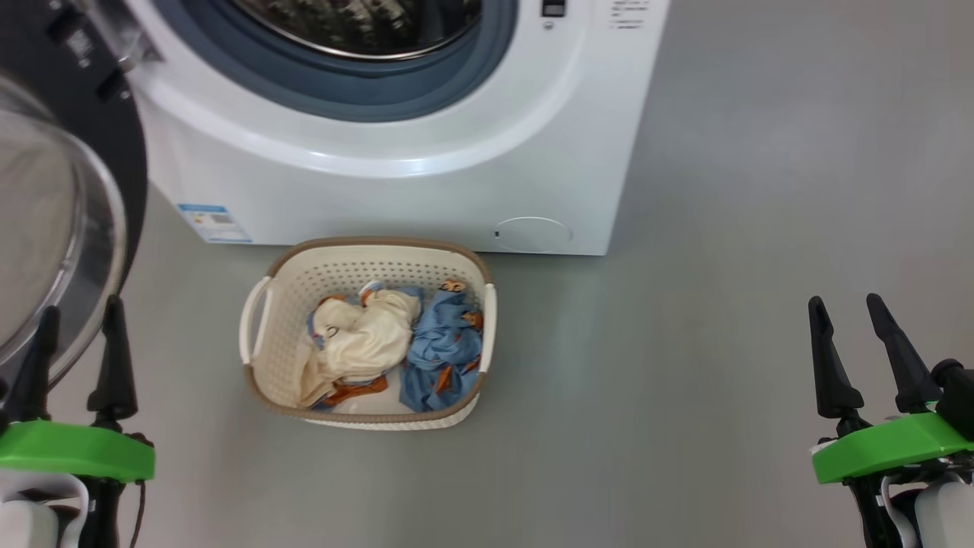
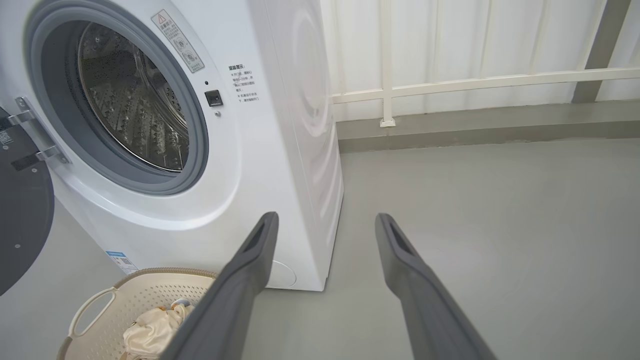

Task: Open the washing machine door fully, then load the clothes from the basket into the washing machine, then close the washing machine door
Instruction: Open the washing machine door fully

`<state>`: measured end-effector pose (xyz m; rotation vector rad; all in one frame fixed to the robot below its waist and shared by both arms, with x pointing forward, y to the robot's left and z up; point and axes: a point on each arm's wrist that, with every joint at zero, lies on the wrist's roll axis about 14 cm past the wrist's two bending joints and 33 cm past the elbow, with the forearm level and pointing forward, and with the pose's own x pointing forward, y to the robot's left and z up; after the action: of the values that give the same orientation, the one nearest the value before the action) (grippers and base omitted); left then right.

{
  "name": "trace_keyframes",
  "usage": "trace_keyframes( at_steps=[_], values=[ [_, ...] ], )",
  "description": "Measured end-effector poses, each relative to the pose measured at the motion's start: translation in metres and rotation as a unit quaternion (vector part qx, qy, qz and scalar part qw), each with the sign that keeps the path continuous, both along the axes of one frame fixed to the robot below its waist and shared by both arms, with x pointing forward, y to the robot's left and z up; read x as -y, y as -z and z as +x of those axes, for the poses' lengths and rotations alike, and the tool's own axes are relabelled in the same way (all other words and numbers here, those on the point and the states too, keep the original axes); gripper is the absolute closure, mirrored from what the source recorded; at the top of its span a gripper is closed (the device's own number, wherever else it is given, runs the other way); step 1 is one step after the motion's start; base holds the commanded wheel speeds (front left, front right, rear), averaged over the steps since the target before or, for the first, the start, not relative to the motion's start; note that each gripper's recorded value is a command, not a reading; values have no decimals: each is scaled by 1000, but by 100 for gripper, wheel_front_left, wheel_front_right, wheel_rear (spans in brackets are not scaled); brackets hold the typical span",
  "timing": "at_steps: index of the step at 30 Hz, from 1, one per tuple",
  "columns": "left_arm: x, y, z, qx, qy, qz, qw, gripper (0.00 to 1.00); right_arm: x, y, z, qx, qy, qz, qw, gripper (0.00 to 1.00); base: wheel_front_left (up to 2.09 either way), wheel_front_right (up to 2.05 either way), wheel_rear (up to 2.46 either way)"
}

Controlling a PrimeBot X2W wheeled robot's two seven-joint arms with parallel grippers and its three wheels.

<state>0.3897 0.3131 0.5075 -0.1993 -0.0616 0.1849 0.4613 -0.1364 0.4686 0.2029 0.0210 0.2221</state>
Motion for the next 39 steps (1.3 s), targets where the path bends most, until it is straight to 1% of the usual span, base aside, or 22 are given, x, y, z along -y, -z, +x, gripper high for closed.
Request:
trace_keyframes(
  at_steps=[9,14,19,26,39],
  values=[
    [57,1,27,9,85,-15,996,0,40,-3,-20,-2,56,-3,998,0,0,0,0],
    [75,1,39,12,110,-19,994,0,57,-5,-29,-1,80,-4,997,0,0,0,0],
    [91,6,41,8,130,-25,991,0,70,-9,-39,2,98,-3,995,0,0,0,0],
    [100,8,43,6,142,-27,989,0,77,-12,-43,5,109,-2,994,0,0,0,0],
    [95,18,41,-9,134,-29,991,0,74,-9,-41,1,107,2,994,0,0,0,0]
  ],
)
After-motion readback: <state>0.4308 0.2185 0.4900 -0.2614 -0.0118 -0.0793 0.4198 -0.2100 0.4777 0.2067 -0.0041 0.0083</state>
